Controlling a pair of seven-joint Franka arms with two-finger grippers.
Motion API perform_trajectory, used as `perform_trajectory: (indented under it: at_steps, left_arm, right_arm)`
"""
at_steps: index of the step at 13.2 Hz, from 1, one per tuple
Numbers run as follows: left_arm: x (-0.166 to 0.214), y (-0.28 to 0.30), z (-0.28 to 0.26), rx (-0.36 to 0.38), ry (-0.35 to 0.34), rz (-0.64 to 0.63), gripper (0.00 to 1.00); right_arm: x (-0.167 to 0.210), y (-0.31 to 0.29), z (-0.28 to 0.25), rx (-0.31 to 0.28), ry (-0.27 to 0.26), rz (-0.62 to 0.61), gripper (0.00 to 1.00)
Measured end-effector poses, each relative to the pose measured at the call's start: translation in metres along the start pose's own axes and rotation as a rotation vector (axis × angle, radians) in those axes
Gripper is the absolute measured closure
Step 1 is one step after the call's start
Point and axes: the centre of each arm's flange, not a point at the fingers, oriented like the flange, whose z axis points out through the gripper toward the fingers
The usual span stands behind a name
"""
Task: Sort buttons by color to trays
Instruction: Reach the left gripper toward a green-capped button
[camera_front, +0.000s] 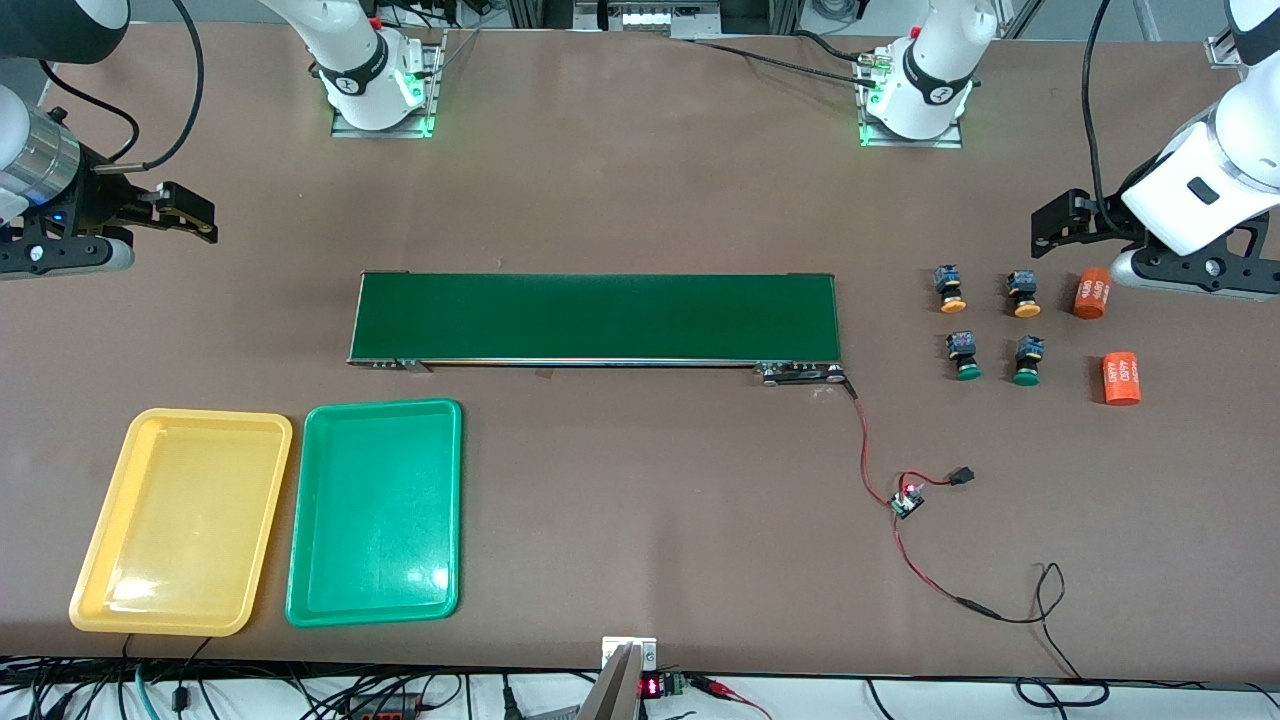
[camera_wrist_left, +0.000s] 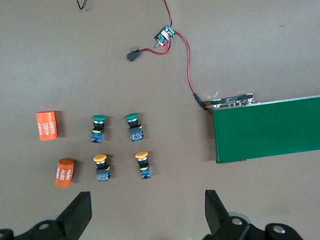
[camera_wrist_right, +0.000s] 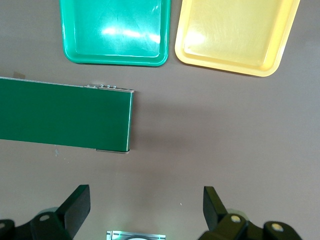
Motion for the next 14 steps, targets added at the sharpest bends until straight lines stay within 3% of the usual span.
perform_trajectory:
  at_steps: [14]
  left_arm:
    - [0.002, -0.015, 0.009, -0.003, -0.030, -0.029, 0.00]
  right_arm:
    - [0.000, 0.000, 0.000, 0.000, 0.000, 0.000, 0.00]
